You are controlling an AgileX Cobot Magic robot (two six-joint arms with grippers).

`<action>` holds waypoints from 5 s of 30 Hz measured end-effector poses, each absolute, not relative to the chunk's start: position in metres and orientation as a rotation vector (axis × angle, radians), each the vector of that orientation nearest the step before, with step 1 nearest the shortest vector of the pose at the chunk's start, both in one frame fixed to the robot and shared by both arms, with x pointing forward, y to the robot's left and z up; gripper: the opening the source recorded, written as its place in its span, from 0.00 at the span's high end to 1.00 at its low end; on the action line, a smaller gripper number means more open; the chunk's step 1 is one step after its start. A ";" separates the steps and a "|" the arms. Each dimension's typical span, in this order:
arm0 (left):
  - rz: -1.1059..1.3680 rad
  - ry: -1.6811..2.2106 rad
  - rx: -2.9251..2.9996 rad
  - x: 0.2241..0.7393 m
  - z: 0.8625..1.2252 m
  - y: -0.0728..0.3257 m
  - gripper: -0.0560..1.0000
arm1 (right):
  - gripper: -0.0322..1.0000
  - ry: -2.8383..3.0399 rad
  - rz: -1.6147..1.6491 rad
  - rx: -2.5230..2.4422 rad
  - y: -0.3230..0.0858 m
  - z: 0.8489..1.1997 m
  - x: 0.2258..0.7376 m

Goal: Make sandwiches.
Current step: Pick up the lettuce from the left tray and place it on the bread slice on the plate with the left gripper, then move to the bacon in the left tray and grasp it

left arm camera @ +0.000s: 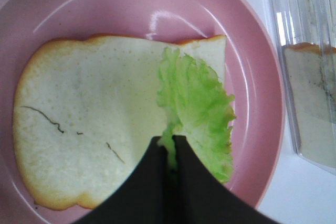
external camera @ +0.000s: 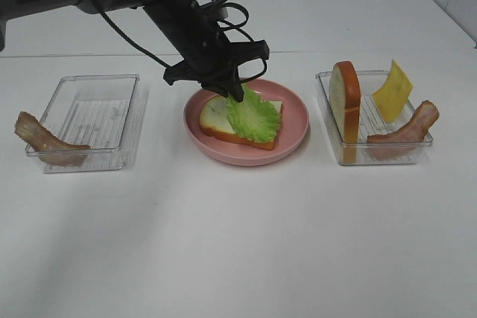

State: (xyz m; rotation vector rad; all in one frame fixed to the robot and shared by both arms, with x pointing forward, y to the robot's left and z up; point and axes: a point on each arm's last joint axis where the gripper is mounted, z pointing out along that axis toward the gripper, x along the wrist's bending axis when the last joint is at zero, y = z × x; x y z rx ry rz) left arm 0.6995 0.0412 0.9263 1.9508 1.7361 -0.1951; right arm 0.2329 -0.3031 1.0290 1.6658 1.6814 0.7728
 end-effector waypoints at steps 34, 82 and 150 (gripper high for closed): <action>0.100 1.585 2.180 0.703 1.003 0.045 0.01 | 0.17 1.681 0.773 1.666 -0.303 1.029 0.233; 0.111 2.216 2.077 0.621 1.009 0.288 0.01 | 0.17 1.681 0.773 1.666 -0.303 1.029 0.233; 0.103 2.212 1.972 0.648 0.930 0.286 0.95 | 0.17 1.681 0.773 1.666 -0.303 1.029 0.233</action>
